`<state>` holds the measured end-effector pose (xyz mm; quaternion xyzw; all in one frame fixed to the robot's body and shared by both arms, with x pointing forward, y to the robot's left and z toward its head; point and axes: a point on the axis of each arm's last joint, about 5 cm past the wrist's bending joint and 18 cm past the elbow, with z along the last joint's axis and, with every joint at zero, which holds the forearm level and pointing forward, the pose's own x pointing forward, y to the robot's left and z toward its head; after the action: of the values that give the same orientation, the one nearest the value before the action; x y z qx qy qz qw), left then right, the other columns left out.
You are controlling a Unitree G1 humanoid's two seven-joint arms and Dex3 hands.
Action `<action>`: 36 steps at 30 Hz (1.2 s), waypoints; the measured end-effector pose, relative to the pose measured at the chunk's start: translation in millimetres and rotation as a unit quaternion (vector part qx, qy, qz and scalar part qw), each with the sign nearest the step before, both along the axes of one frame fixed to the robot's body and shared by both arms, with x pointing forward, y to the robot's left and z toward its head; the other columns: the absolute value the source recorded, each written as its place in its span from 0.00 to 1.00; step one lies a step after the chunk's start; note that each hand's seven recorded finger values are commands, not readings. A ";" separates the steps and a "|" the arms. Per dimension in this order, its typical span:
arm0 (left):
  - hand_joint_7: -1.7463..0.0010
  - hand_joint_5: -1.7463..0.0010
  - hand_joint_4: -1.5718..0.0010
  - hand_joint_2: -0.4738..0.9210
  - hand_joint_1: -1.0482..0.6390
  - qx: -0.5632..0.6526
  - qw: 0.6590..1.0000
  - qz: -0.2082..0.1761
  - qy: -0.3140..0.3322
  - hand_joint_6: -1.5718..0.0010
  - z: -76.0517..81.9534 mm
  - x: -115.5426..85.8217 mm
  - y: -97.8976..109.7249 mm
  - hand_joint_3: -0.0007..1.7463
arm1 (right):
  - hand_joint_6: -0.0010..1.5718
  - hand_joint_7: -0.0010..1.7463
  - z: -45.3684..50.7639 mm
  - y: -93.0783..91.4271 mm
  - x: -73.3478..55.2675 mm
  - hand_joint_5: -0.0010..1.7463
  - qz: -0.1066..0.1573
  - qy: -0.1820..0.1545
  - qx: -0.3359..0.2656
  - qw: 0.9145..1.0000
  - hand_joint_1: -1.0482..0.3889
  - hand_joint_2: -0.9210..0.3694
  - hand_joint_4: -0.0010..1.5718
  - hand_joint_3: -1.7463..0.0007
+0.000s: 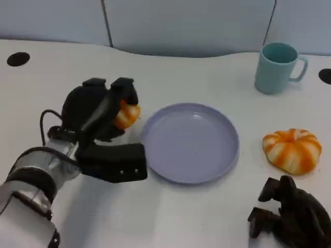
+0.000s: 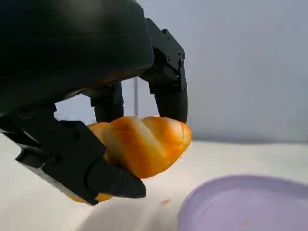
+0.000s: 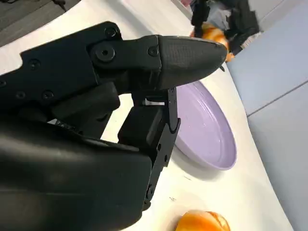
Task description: Grasp the bread from the table and place it into the plate.
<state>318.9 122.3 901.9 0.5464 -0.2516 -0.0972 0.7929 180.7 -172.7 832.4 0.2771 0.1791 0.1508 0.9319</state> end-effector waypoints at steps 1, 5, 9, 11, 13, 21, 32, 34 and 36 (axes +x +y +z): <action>0.00 0.00 0.45 0.68 0.55 -0.007 1.000 -0.009 -0.010 0.59 3.9 1.7 -3.4 0.66 | 0.72 0.60 -0.3 0.0 0.1 0.67 0.001 -0.001 0.000 1.000 0.39 0.00 0.78 0.76; 0.00 0.00 0.46 0.62 0.54 -0.041 0.997 -0.063 -0.031 0.58 17.0 4.6 -18.2 0.72 | 0.73 0.60 -0.7 0.1 0.2 0.67 0.002 -0.003 0.003 1.000 0.39 0.00 0.78 0.76; 0.00 0.00 0.45 0.61 0.53 -0.064 0.990 -0.124 -0.022 0.56 23.4 2.5 -33.7 0.76 | 0.72 0.60 -0.8 0.7 0.5 0.67 0.004 -0.004 0.002 1.000 0.40 0.00 0.78 0.75; 0.00 0.00 0.42 0.63 0.52 -0.073 0.986 -0.148 -0.007 0.53 25.4 1.1 -39.5 0.79 | 0.72 0.60 -0.8 0.8 0.5 0.68 0.004 -0.004 0.002 1.000 0.39 0.00 0.78 0.76; 0.00 0.00 0.41 0.63 0.51 -0.075 0.982 -0.172 0.021 0.52 27.8 0.3 -44.5 0.77 | 0.72 0.60 -0.8 0.8 0.5 0.68 0.003 -0.004 0.002 1.000 0.40 0.00 0.78 0.75; 0.00 0.00 0.39 0.64 0.49 -0.058 0.964 -0.243 0.092 0.50 32.0 -4.1 -63.4 0.77 | 0.72 0.59 -0.8 0.9 0.4 0.66 0.004 -0.005 0.004 1.000 0.40 0.00 0.78 0.75; 0.00 0.00 0.40 0.64 0.48 -0.007 0.955 -0.263 0.137 0.50 32.1 -5.0 -72.5 0.76 | 0.74 0.59 0.3 3.0 -0.1 0.66 0.006 -0.004 -0.002 1.000 0.40 0.00 0.80 0.75; 0.00 0.00 0.40 0.64 0.48 0.020 0.956 -0.258 0.138 0.50 34.3 -3.1 -74.2 0.75 | 0.73 0.59 0.6 3.4 -0.7 0.66 0.006 -0.004 -0.004 1.000 0.40 0.00 0.80 0.75; 0.00 0.00 0.41 0.67 0.48 0.037 0.957 -0.254 0.136 0.52 36.1 -1.6 -75.2 0.71 | 0.73 0.59 0.8 4.3 -0.9 0.66 0.008 -0.004 -0.005 1.000 0.41 0.00 0.79 0.74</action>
<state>317.3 47.1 938.0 0.4750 -0.2678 -0.3778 0.7483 179.8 -168.4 833.2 0.2706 0.1779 0.1587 0.9327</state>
